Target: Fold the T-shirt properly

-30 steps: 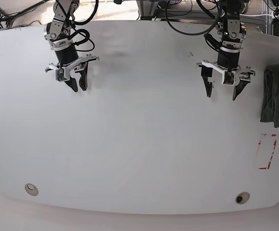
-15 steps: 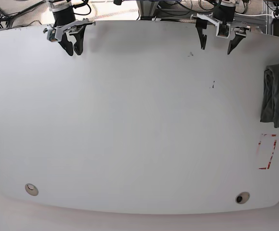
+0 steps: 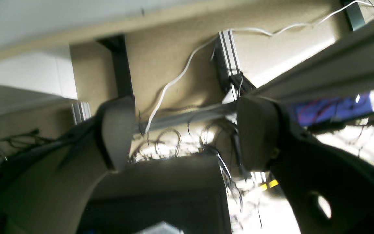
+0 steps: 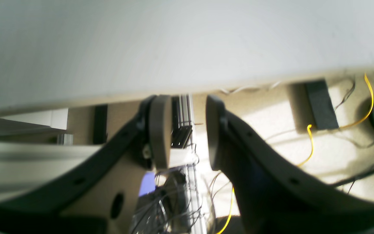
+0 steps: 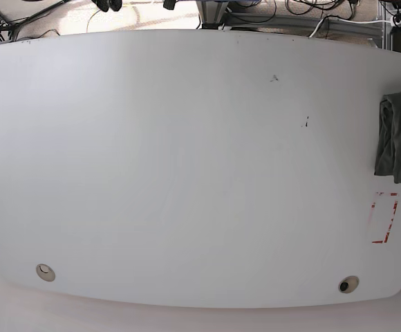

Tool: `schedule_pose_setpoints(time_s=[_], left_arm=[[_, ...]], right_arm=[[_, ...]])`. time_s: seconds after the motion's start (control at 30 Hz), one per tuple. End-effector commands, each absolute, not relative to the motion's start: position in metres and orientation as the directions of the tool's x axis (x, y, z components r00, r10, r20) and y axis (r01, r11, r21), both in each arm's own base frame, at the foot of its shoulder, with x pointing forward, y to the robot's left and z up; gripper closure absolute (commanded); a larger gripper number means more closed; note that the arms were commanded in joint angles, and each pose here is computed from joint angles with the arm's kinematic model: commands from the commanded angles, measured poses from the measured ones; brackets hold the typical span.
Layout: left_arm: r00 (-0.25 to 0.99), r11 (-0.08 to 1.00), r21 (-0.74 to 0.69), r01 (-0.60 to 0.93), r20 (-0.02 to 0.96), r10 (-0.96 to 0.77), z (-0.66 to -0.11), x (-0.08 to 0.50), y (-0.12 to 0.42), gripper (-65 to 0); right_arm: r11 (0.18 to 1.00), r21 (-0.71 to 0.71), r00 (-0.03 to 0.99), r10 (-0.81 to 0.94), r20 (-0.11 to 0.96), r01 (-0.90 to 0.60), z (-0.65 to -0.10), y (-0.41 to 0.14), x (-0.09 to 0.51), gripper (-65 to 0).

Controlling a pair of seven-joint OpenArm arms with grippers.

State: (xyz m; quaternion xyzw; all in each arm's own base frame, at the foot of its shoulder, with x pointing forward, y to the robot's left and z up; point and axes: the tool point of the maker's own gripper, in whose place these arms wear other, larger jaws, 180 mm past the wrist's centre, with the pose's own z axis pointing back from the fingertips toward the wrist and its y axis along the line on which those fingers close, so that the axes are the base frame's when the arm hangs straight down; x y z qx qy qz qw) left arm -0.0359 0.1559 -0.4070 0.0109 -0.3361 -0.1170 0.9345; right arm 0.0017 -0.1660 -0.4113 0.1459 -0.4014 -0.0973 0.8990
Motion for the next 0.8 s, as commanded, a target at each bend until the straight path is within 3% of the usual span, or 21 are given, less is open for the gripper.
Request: schedule_pose_setpoints(time_s=[0.0,0.2,0.43,0.77], left_arm=[[0.8,0.969,0.083,0.231,0.551,-0.238,-0.431,-0.069,0.162,-45.8],[0.863,0.97,0.068,0.233,0.446,-0.238,-0.499,-0.09,0.172,-45.8],[0.928,0.979,0.075,0.191,0.311,-0.205,-0.571,-0.102,0.192,-45.8],[0.964,0.985,0.083,0.149,0.211,-0.164,-0.62,-0.086,0.206,-46.1]], right_arm=[[0.914,0.402,0.711,-0.321,0.626,0.058,-0.428,-0.148,-0.024,-16.6],[0.887,0.455,0.787,-0.335,0.518,0.078,-0.479,-0.121,-0.057,-16.6],[0.916,0.38,0.868,-0.286,0.406,0.124,-0.547,-0.123,-0.08,-16.6],[0.945,0.283,0.914,-0.256,0.315,0.166,-0.605,-0.144,-0.079,-16.6]])
